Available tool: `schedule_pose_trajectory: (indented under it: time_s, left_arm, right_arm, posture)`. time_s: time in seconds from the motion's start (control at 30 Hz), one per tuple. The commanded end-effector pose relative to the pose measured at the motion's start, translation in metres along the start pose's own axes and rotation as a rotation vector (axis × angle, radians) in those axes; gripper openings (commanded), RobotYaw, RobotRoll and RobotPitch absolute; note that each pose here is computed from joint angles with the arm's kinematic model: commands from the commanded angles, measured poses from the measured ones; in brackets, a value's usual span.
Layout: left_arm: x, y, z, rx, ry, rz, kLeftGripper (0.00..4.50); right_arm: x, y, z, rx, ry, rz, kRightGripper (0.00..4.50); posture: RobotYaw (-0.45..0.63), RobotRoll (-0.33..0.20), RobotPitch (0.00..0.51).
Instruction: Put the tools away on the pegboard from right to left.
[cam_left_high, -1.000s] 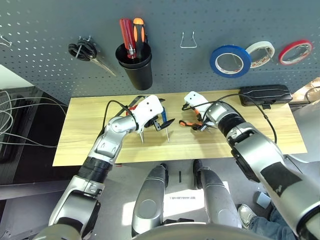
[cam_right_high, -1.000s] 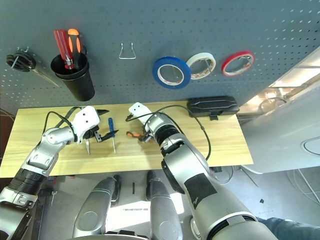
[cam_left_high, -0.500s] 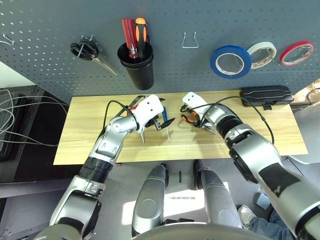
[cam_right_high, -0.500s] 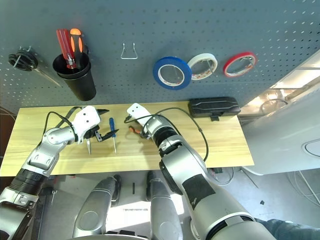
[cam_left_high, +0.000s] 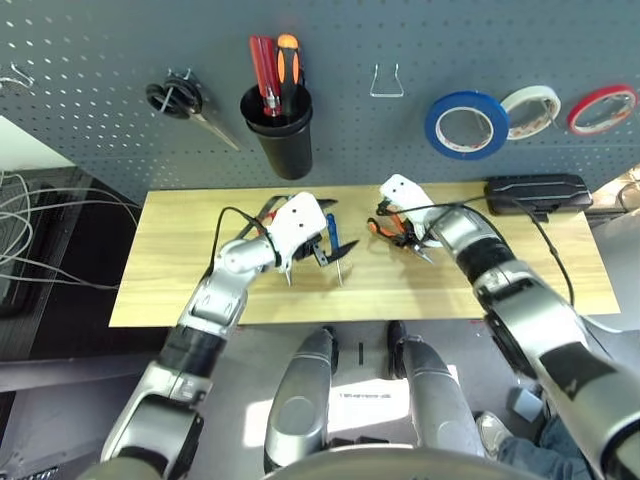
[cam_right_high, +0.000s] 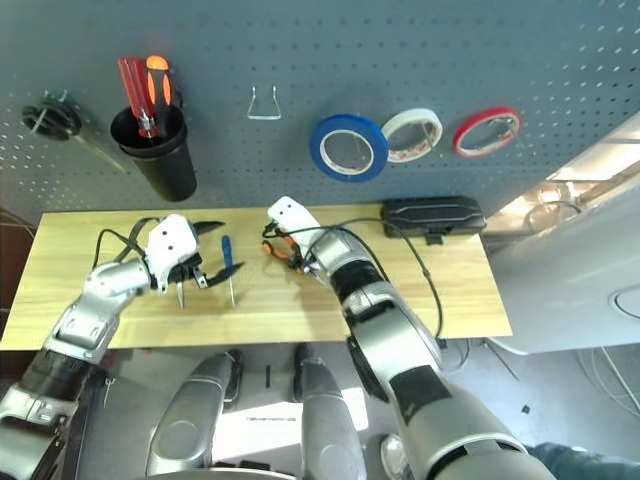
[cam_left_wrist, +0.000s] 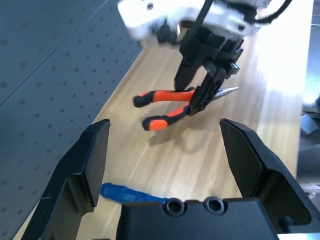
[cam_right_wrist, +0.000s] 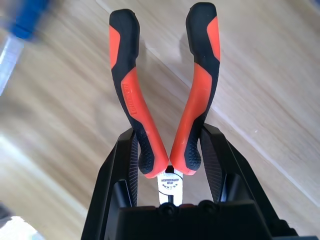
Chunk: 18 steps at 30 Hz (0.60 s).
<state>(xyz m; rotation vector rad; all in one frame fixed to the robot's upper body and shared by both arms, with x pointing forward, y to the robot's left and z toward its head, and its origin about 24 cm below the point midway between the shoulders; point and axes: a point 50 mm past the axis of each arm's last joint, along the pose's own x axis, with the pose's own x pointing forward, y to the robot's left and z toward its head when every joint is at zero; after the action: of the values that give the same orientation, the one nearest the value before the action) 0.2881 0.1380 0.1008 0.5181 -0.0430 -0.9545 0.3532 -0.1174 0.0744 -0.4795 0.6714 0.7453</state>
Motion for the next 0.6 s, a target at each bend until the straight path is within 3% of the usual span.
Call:
schedule_pose_trajectory:
  time_s: [0.03, 0.37, 0.6]
  left_arm:
    - [0.0, -0.007, 0.006, 0.008, -0.055, -0.021, 4.5]
    - [-0.005, 0.002, 0.023, 0.034, -0.194, 0.045, 4.5]
    - [-0.003, 0.014, 0.038, 0.042, -0.305, 0.106, 4.5]
  right_arm:
    - [-0.023, 0.009, 0.015, 0.008, -0.169, 0.05, 2.0]
    - [-0.092, -0.003, 0.05, -0.052, -0.568, -0.051, 2.0]
    - [-0.12, 0.008, 0.067, -0.11, -0.693, -0.01, 2.0]
  posture:
    - [0.23, 0.0, 0.31]
    - [0.18, 0.0, 0.31]
    - [0.16, 0.0, 0.309]
